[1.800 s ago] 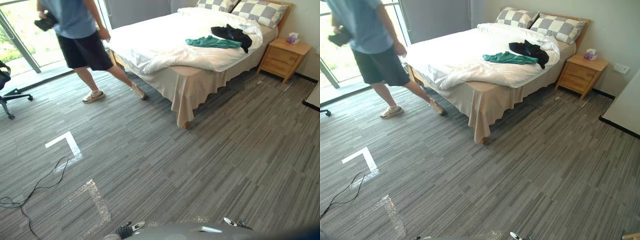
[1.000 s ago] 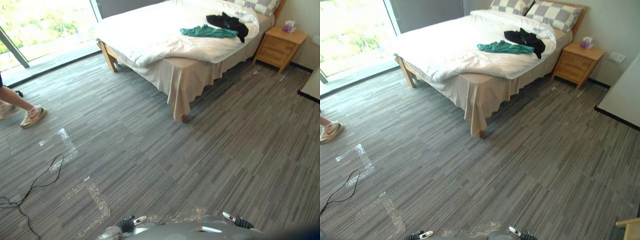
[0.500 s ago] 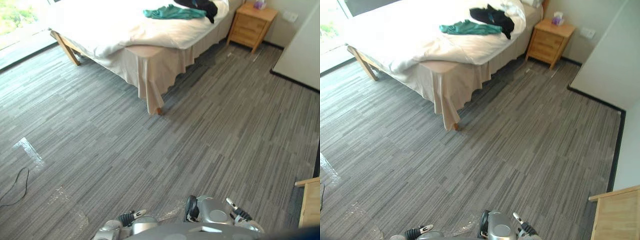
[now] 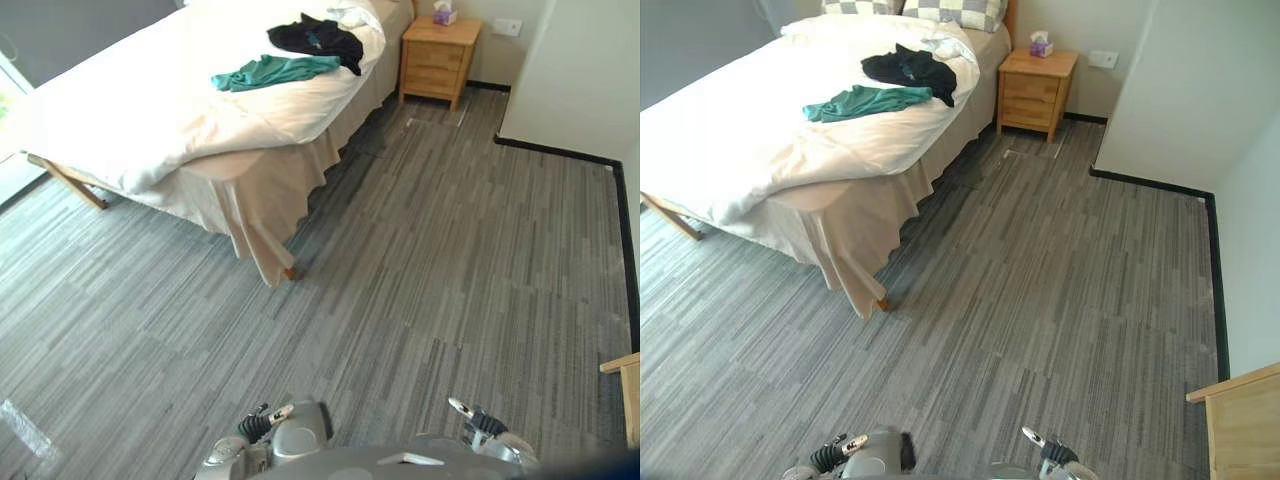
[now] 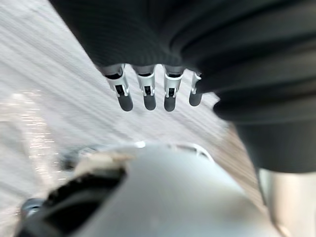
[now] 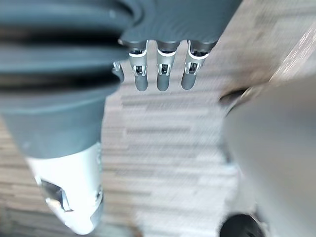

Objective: Tidy the bed and pick cloth on bed and put in laundry

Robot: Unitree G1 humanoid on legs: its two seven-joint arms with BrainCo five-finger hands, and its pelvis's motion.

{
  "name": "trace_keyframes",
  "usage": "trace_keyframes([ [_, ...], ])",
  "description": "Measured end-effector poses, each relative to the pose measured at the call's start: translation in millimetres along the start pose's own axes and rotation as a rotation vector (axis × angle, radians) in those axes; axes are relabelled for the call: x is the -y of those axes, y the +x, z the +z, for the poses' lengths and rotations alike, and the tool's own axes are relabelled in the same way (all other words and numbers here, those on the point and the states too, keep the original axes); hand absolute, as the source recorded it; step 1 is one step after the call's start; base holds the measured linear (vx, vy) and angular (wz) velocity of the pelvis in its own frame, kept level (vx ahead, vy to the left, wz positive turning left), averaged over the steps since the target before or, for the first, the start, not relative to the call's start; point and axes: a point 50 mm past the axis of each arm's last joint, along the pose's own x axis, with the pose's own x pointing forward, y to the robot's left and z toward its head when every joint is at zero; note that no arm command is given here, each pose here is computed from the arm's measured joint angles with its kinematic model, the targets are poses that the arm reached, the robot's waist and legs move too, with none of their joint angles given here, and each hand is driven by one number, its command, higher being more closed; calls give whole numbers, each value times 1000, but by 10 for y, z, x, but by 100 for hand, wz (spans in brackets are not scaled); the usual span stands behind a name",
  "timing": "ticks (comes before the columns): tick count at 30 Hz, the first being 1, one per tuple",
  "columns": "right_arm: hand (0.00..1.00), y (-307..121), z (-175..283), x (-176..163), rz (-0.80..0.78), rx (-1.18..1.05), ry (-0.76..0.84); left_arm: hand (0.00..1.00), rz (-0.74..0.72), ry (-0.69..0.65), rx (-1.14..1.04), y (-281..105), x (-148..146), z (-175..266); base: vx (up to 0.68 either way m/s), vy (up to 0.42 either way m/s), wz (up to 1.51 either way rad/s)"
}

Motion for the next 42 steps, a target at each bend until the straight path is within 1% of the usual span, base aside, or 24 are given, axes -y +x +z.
trace_keyframes([
  [1, 0, -8, -69, -50, 11, -3, 9, 0, 4, -5, 6, -6, -38, 6, 467, 174, 5],
  [4, 0, -6, -73, -83, 19, 9, 0, 0, 26, 7, 31, 13, -89, 126, 386, 222, 18],
  [8, 0, -8, -108, -87, -5, -4, -14, 0, 24, 3, -21, 23, -47, 33, 296, 223, 8],
  [13, 0, -9, -51, -74, -37, 24, -45, 0, 29, 93, -44, 15, -62, 7, 296, 154, 9],
  [15, 0, -17, 1, -51, -50, 65, -50, 0, 17, 119, -47, 20, -45, 13, 263, 65, 45],
  [22, 0, -16, 77, -112, -11, 121, -58, 0, -3, 120, -33, 67, -4, 184, 251, -58, 97],
  [23, 0, -16, 81, -139, 4, 131, -51, 0, -1, 112, -36, 69, -1, 184, 318, -142, 106],
  [26, 0, -32, 34, -216, 46, 149, -48, 0, 26, 17, -26, 52, -27, 149, 295, -168, 83],
  [27, 0, -37, 27, -226, 51, 151, -52, 0, 30, 8, -21, 49, -34, 151, 559, -373, 98],
  [28, 0, -46, -41, -256, 67, 139, -53, 0, 56, -16, -7, 36, -80, 159, 452, -316, 88],
  [30, 0, -44, -6, -245, 70, 149, -61, 0, 39, -43, 0, 54, 9, 165, 409, -290, 82],
  [32, 0, -39, 31, -238, 80, 150, -107, 0, 2, -110, 21, 72, 208, 138, 414, -243, 72],
  [33, 0, -38, 27, -243, 84, 145, -123, 0, 7, -124, 28, 72, 218, 141, 379, -221, 41],
  [35, 0, -29, 20, -287, 120, 122, -203, 0, 29, -175, 45, 63, 181, 119, 395, -253, 40],
  [38, 0, -18, -11, -286, 147, 90, -242, 0, 31, -173, 78, 58, 166, 145, 247, -155, 40],
  [42, 0, -9, -29, -228, 131, 48, -281, 0, 23, -156, 83, 60, 181, 159, 191, -46, 50],
])
